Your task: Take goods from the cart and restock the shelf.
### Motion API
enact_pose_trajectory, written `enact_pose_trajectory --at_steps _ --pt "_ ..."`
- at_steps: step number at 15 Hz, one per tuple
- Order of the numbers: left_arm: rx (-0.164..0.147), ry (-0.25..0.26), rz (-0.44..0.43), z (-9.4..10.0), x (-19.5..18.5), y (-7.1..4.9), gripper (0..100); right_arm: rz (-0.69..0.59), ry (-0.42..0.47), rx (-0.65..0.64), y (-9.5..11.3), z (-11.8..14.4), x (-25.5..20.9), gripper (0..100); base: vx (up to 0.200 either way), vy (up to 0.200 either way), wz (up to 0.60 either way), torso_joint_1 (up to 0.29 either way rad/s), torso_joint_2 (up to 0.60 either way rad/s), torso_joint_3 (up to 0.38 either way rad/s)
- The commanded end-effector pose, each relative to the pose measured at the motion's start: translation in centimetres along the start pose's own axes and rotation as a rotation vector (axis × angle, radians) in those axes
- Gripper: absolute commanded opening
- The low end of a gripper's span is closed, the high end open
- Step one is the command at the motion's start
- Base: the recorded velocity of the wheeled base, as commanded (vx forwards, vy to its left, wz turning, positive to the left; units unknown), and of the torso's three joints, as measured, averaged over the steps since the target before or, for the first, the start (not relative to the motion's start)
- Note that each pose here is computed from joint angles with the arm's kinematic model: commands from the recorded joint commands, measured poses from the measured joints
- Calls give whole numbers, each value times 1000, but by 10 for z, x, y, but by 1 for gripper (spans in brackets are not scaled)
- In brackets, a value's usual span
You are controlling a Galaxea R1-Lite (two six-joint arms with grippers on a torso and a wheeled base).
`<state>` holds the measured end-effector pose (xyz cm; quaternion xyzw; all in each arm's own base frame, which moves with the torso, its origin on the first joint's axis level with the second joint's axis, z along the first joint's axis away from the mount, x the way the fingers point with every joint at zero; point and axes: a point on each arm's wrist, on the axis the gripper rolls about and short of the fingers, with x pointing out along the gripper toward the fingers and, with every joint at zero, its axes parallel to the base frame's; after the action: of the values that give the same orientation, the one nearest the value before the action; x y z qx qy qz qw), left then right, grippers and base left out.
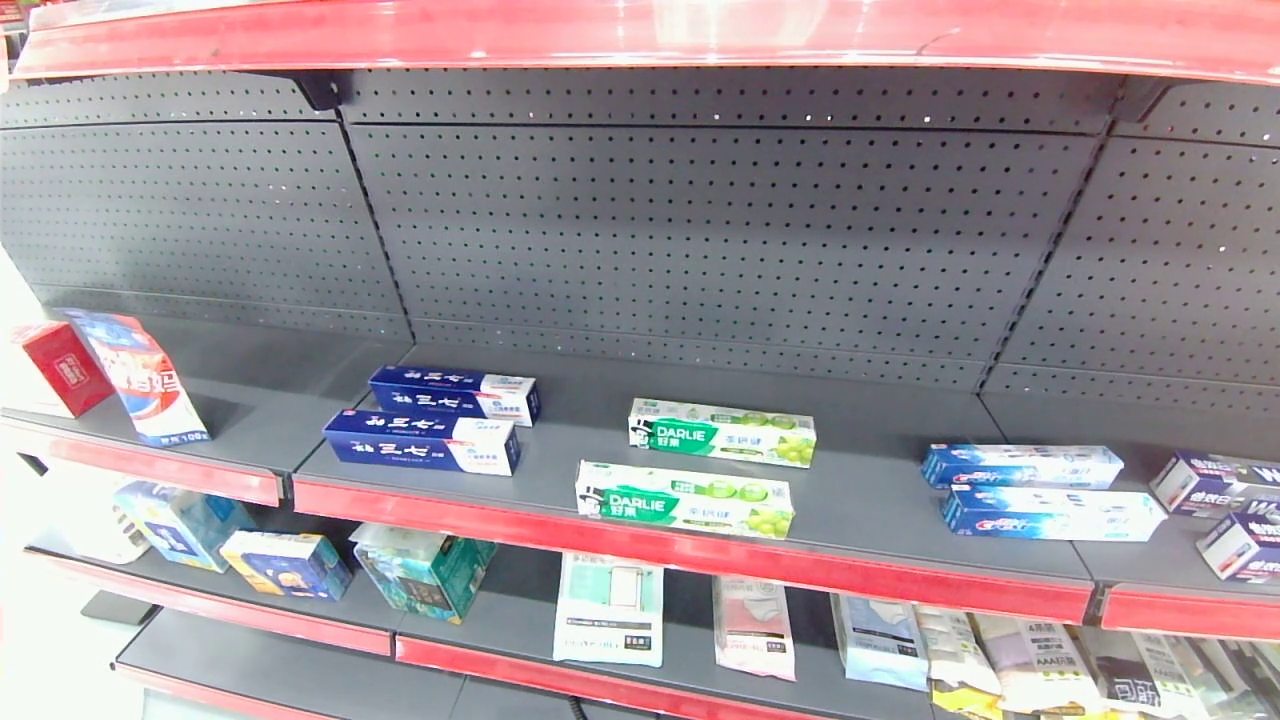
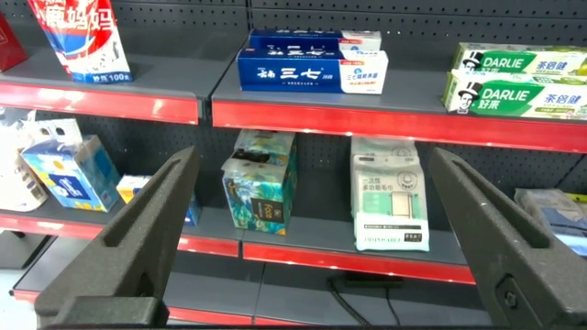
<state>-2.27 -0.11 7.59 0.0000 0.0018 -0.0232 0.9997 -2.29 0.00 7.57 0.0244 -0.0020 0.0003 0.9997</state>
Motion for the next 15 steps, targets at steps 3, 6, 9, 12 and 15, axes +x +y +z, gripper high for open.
enact_pose_trajectory --at_steps 3,6,9,12,15 --pt "-1 13 -1 0 1 0 100 3 1 0 0 0 0 100 0 0 0 0 0 0" --pt "-1 21 -3 0 2 0 100 4 1 -4 0 0 0 100 0 0 0 0 0 0" --pt "-1 27 -6 1 2 0 100 4 1 -3 0 0 0 100 0 0 -600 4 4 -1" --pt "-1 27 -6 1 2 0 100 6 1 -3 0 0 0 100 0 0 -600 6 4 2" --pt "-3 27 -4 1 2 0 100 3 1 -4 0 0 0 100 0 0 -200 1 1 1"
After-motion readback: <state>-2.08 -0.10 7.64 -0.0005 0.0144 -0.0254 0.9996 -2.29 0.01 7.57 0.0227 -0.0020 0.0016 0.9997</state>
